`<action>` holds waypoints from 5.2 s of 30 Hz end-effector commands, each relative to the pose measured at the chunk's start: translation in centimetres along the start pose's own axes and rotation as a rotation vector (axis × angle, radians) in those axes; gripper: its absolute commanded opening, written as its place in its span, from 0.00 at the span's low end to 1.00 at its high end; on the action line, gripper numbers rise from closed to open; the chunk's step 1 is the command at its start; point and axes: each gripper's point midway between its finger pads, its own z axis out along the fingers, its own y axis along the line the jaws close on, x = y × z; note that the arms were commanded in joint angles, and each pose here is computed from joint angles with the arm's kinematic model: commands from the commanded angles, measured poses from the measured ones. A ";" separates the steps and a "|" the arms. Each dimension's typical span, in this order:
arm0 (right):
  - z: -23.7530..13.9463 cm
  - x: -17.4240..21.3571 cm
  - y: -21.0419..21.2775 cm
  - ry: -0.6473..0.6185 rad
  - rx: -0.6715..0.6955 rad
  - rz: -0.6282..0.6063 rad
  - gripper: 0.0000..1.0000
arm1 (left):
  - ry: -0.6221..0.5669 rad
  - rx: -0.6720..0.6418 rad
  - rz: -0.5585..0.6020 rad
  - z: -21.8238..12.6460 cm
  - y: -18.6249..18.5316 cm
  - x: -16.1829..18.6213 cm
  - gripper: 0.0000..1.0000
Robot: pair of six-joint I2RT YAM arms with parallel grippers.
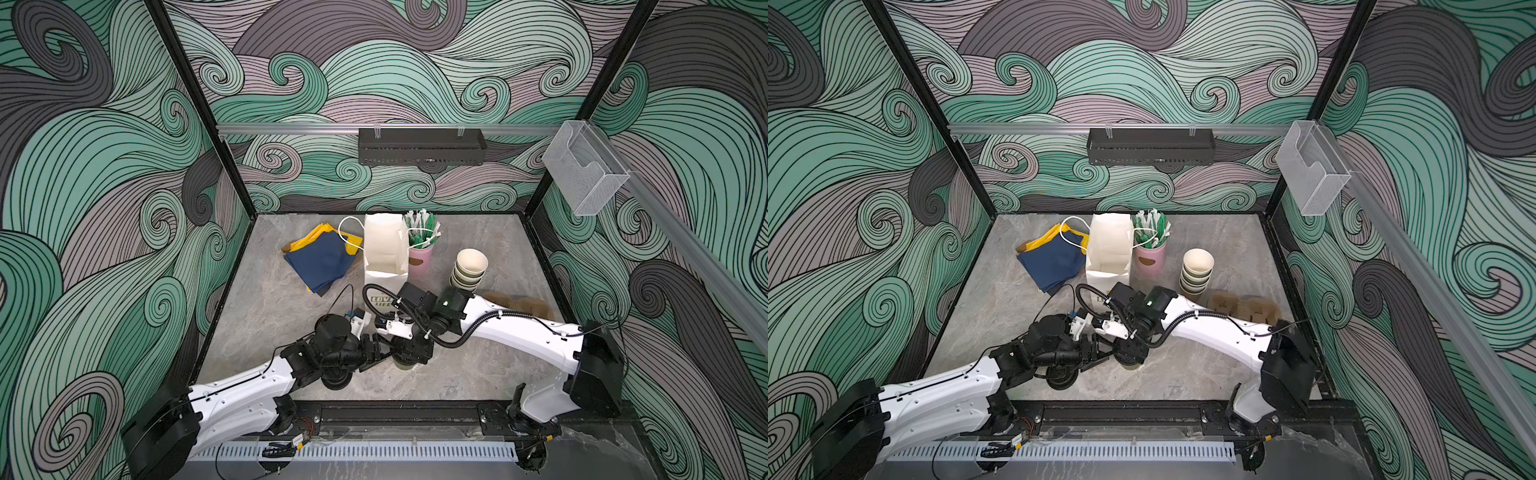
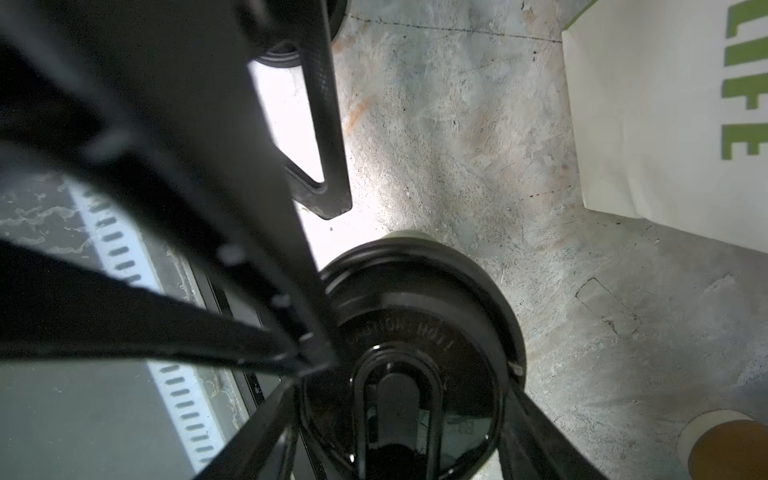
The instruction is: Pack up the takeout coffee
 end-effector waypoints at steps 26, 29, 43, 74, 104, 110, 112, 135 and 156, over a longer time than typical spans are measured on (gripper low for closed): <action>-3.6 -0.8 0.5 -0.126 0.035 0.050 0.93 | -0.025 -0.108 -0.023 1.4 1.8 -0.9 0.51; -4.9 -1.1 0.1 -0.164 0.070 0.079 0.93 | -0.017 -0.109 -0.022 1.5 1.7 -0.8 0.52; -9.9 5.2 -3.0 -0.615 0.206 1.129 0.61 | -0.003 -0.115 -0.008 1.3 1.3 -0.6 0.50; 0.7 6.7 0.9 -0.221 0.010 1.137 0.34 | 0.041 -0.179 -0.004 1.8 2.4 0.1 0.42; -3.9 2.4 -2.0 -0.524 -0.217 1.233 0.60 | 0.070 -0.261 0.003 1.5 3.6 0.5 0.39; -1.4 3.0 -2.8 -0.465 -0.195 1.277 0.55 | 0.069 -0.263 0.004 1.5 3.7 0.4 0.38; -0.7 3.5 -2.9 -0.446 -0.187 1.299 0.53 | 0.069 -0.267 0.003 1.5 3.7 0.5 0.38; -2.4 4.1 -3.0 -0.485 -0.165 1.261 0.51 | 0.087 -0.357 0.012 1.2 5.0 0.7 0.37; -0.5 4.4 -2.9 -0.538 -0.260 1.402 0.32 | 0.103 -0.368 0.021 1.6 4.7 0.6 0.36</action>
